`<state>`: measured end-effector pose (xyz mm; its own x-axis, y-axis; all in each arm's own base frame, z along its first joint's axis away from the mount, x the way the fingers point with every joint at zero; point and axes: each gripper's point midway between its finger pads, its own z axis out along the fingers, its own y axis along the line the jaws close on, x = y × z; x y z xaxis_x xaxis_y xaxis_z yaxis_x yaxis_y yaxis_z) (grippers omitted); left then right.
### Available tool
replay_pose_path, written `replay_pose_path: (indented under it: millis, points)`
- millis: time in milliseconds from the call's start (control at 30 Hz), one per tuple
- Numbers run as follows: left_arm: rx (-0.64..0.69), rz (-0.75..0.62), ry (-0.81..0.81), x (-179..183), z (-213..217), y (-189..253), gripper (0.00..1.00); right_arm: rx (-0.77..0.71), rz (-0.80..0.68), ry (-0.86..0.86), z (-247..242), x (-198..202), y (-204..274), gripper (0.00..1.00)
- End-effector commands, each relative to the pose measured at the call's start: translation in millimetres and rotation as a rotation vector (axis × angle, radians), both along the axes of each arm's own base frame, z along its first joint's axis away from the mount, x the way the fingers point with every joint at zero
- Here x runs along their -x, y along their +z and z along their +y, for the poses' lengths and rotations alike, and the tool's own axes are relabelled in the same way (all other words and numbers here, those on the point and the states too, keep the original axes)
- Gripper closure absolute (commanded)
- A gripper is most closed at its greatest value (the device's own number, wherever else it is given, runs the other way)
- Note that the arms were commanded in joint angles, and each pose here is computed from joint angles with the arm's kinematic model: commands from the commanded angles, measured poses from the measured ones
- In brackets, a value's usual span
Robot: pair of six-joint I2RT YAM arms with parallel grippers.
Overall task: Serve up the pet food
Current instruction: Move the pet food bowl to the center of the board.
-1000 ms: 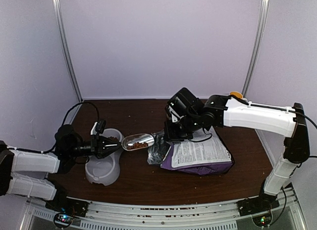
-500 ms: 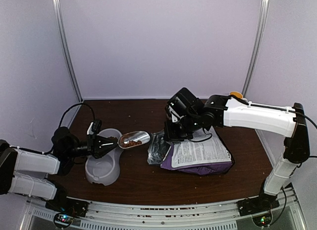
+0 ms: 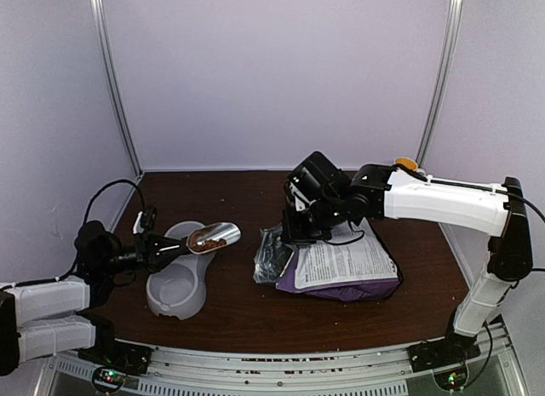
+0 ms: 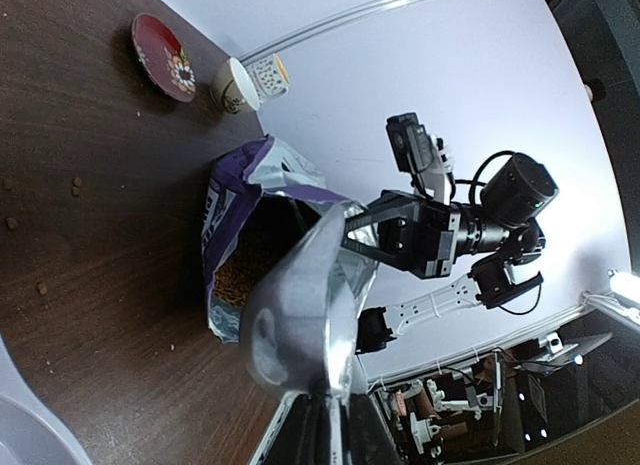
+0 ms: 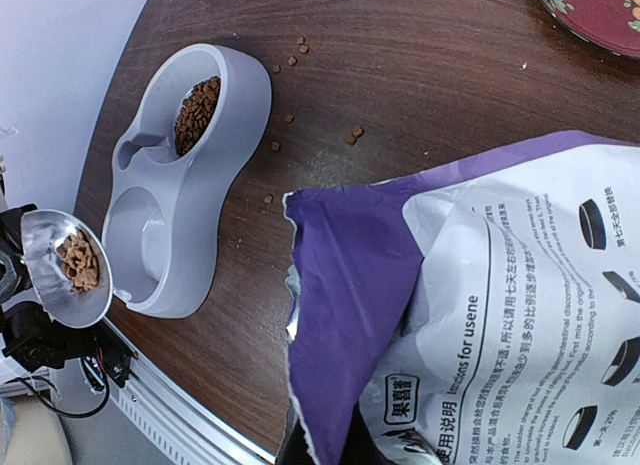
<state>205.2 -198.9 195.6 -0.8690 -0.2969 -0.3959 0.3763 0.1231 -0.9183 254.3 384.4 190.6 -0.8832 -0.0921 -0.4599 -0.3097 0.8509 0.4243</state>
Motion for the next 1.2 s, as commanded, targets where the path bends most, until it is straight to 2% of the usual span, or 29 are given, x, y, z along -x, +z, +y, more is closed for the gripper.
replay_pose_path:
  millis: [0, 500, 1167]
  points:
    - [-0.036, -0.018, 0.022, 3.7, 9.7, -7.2, 1.0, 0.013, -0.028, -0.046, -17.9, -6.8, 8.0, 1.0]
    - [-0.065, 0.031, 0.186, 2.2, 44.0, -25.2, 1.0, 0.006, -0.027, -0.037, -16.4, -7.1, 4.1, 1.0]
    - [-0.115, 0.106, 0.383, -21.3, 75.5, -55.5, 1.0, 0.011, -0.018, -0.049, -30.9, -8.4, -6.3, 1.0]
